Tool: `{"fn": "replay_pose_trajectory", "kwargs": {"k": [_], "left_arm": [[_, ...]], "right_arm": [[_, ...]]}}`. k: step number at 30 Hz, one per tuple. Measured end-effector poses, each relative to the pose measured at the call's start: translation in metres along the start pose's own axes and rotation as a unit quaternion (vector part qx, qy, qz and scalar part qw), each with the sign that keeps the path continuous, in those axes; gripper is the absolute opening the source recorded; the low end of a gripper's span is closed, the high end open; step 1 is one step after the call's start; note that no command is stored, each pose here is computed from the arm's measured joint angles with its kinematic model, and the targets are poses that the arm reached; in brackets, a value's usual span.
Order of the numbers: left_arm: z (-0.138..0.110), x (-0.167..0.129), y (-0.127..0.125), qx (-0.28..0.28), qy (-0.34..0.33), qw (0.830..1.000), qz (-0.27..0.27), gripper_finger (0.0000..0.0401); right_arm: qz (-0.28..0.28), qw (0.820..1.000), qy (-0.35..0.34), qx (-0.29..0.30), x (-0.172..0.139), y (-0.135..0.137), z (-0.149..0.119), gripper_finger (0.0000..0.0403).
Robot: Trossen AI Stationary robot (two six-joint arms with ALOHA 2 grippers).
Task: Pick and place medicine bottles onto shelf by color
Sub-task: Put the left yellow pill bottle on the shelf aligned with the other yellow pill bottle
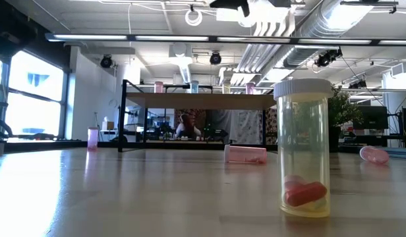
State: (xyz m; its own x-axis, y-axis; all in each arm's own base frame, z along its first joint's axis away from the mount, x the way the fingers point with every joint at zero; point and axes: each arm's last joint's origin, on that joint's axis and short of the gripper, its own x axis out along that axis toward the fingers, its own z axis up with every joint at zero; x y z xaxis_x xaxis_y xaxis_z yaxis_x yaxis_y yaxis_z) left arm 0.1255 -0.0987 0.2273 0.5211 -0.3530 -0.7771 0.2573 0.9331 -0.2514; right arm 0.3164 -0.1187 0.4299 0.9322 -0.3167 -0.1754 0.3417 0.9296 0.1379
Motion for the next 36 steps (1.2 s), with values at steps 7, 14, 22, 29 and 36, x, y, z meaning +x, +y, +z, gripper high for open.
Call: {"fn": "replay_pose_trajectory", "kwargs": {"k": [7,14,22,29,36], "left_arm": [[-0.006,0.029,-0.027,0.006,0.032,0.999,0.003,0.0243],[-0.015,0.042,-0.047,-0.016,0.007,0.999,0.036,0.0243],[-0.03,0.06,-0.064,-0.05,-0.005,0.996,0.075,0.0243],[-0.037,0.081,-0.078,-0.063,-0.028,0.995,0.079,0.0243],[-0.042,0.086,-0.084,-0.056,-0.06,0.992,0.095,0.0243]], "right_arm": [[0.027,1.0,0.004,-0.005,0.0,0.019,-0.003,0.0168],[0.049,0.999,0.006,-0.009,-0.001,0.034,-0.005,0.0168],[0.07,0.997,-0.011,-0.011,-0.002,0.047,-0.003,0.0168],[0.079,0.997,-0.016,-0.012,-0.002,0.052,-0.003,0.0168],[0.083,0.996,-0.017,0.003,-0.003,0.055,-0.002,0.0168]]}}
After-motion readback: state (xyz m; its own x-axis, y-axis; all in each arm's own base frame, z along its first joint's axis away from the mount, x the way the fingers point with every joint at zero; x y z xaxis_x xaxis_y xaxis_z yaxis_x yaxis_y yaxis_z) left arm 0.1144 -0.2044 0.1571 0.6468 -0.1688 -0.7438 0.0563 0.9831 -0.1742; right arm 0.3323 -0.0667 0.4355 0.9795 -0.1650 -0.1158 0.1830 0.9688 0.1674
